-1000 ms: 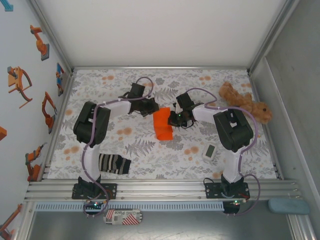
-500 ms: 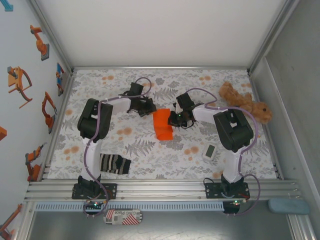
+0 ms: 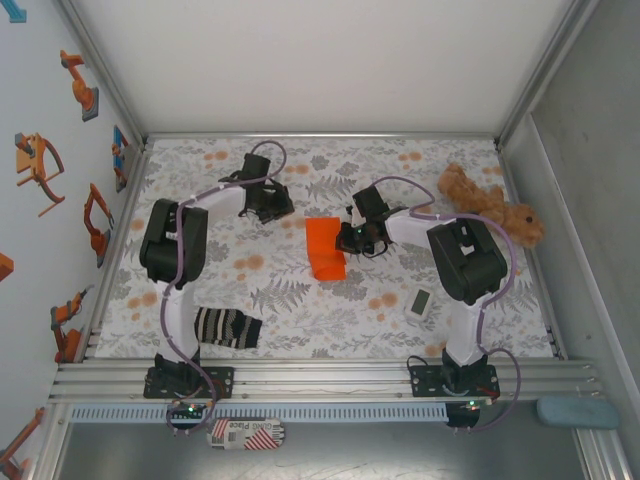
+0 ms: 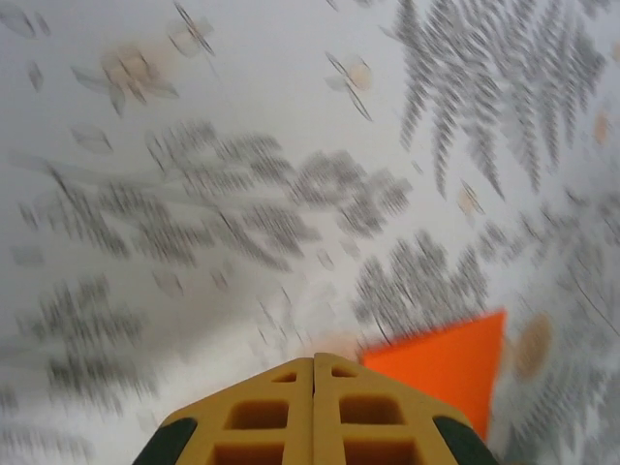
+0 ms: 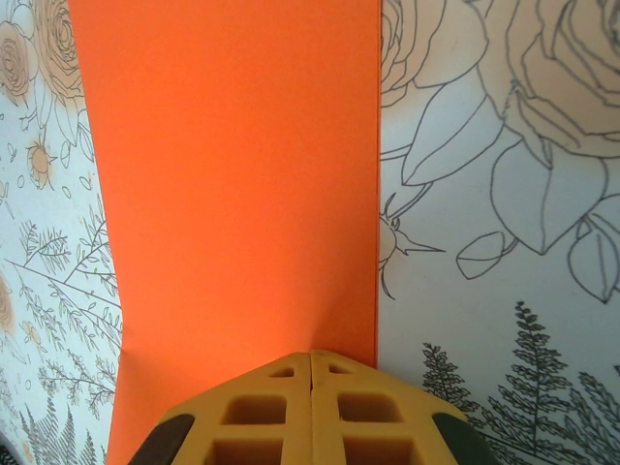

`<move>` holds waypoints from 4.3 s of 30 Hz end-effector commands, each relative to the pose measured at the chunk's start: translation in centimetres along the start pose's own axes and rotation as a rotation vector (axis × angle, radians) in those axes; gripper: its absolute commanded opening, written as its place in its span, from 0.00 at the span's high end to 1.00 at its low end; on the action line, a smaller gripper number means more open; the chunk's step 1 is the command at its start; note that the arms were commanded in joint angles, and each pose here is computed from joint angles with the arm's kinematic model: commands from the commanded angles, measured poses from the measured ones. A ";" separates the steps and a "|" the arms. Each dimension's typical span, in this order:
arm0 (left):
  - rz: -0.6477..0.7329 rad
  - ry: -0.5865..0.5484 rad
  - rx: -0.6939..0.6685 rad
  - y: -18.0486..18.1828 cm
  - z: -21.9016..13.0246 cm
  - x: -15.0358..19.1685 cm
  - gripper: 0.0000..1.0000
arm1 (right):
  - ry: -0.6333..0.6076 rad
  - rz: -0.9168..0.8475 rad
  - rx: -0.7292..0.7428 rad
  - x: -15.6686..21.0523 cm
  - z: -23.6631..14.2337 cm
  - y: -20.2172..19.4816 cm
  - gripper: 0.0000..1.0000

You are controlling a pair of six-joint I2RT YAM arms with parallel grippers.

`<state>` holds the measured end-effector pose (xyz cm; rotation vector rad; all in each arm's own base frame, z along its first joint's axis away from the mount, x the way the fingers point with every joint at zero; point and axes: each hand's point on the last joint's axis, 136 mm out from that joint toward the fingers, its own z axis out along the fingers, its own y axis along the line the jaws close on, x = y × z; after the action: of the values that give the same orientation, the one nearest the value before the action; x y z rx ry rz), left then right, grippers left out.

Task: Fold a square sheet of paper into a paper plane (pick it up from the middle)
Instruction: First fold the square sheet of paper in half at the center of the table.

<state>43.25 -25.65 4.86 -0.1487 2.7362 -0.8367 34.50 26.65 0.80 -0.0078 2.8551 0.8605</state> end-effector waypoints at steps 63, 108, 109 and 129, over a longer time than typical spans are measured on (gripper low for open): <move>0.012 0.209 0.020 -3.2 -2.7 14.1 1.00 | 0.206 0.152 0.442 8.0 2.0 -12.5 1.00; 0.027 0.160 0.087 -6.0 -1.3 16.0 1.00 | 0.195 0.171 0.455 8.4 2.1 -13.0 1.00; 0.021 0.179 0.084 -5.9 -0.7 16.4 1.00 | 0.196 0.172 0.455 8.5 2.1 -13.1 1.00; -0.034 0.330 -0.153 4.5 -2.3 24.5 1.00 | 0.224 0.184 0.451 8.9 2.7 -13.2 1.00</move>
<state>23.24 -29.40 1.11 -0.0226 2.9211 -0.9352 34.39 26.61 0.31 0.0418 2.8510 0.8758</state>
